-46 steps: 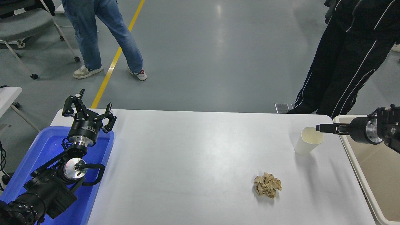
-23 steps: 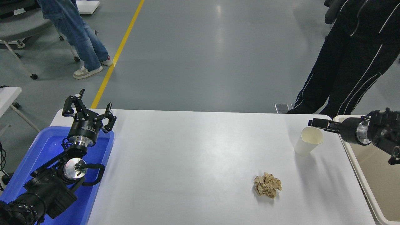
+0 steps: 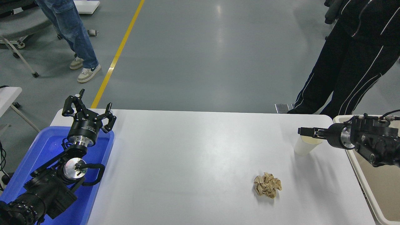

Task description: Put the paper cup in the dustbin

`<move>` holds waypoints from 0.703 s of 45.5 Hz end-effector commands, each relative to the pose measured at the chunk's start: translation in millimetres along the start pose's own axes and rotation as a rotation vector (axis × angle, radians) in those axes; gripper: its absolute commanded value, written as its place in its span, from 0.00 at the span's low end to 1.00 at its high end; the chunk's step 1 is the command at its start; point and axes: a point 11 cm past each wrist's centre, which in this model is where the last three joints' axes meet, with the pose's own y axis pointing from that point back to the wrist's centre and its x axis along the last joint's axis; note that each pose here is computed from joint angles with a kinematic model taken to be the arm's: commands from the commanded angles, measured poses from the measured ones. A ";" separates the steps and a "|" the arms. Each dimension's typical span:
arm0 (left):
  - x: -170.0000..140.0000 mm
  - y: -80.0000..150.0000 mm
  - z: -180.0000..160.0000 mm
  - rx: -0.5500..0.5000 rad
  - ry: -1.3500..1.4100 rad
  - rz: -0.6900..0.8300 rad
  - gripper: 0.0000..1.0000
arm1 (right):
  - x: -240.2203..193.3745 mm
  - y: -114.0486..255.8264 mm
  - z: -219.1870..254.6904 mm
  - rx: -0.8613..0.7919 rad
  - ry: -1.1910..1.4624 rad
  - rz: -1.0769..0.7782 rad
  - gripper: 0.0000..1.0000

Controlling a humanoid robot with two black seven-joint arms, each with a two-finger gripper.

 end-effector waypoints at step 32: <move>0.0 0.0 0.0 0.000 0.000 0.000 1.00 | 10.0 4.8 7.0 -0.018 0.003 0.026 0.99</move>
